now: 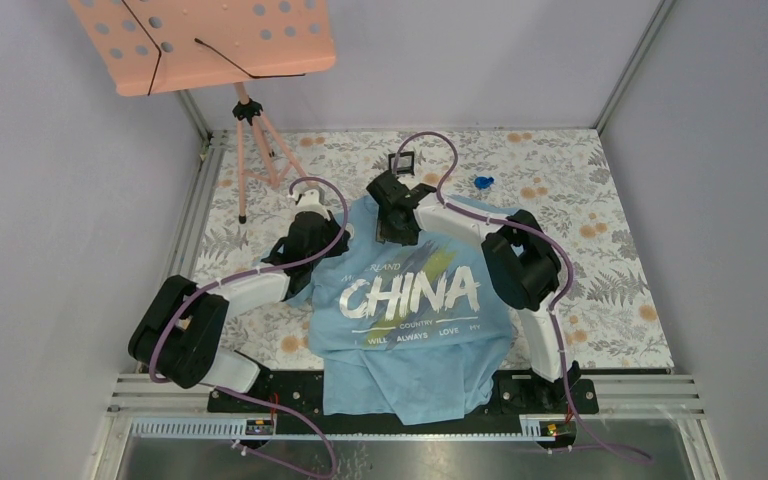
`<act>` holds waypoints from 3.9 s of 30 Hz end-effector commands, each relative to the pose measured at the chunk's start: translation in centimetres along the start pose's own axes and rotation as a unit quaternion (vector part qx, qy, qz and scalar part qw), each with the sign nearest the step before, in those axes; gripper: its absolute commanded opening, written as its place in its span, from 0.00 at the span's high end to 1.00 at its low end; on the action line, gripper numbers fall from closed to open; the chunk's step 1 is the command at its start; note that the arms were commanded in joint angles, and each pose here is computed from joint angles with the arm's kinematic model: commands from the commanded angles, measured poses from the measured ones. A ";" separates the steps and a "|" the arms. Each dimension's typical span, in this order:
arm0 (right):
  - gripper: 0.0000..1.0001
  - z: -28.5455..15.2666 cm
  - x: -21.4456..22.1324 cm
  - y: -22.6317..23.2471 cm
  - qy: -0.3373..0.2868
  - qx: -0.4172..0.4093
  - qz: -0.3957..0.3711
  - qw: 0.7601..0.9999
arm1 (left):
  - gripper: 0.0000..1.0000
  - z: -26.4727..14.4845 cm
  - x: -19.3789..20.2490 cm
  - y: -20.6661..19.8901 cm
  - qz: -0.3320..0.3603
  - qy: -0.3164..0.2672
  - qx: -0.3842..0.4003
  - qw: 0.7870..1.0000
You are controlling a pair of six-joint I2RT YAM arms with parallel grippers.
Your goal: Pin the brooch onto the clothing
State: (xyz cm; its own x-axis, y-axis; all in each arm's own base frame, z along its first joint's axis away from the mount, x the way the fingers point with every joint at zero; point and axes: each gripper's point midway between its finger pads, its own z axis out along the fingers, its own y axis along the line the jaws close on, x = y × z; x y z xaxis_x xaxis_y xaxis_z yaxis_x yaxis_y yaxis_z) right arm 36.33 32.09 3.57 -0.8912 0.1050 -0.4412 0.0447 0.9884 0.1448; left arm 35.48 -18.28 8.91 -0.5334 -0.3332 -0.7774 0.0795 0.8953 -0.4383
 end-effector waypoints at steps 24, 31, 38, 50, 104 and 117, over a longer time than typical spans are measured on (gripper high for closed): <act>1.00 -2.1 -1.2 1.9 -0.052 -0.067 0.052 0.995 | 1.00 4.1 1.7 -5.2 0.083 0.024 0.066 0.994; 1.00 -3.2 -1.8 2.2 -0.075 -0.095 0.068 0.990 | 1.00 4.8 3.1 -5.7 0.100 0.042 0.067 0.992; 1.00 -3.0 -2.1 3.6 -0.077 -0.139 0.072 0.985 | 1.00 5.0 4.0 -5.8 0.098 0.057 0.073 0.991; 1.00 -3.4 -2.8 3.8 -0.094 -0.159 0.072 0.980 | 1.00 5.0 4.5 -5.4 0.113 0.067 0.069 0.989; 0.40 -5.0 2.0 -2.2 -0.099 -0.170 0.000 0.980 | 1.00 2.2 2.5 -9.6 0.054 0.045 0.235 0.969; 0.46 -4.8 2.0 -5.9 -0.141 -0.126 0.032 0.981 | 1.00 0.1 0.5 -12.1 0.034 0.028 0.313 0.949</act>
State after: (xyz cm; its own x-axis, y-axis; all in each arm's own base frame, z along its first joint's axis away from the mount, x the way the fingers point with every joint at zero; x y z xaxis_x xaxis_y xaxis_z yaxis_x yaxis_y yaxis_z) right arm 30.37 26.91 3.40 -0.8072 0.1591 -0.5685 -0.0673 0.9319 0.3564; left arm 34.41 -28.58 9.16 -0.6188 -0.1853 -0.7634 0.4973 0.6599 -0.5633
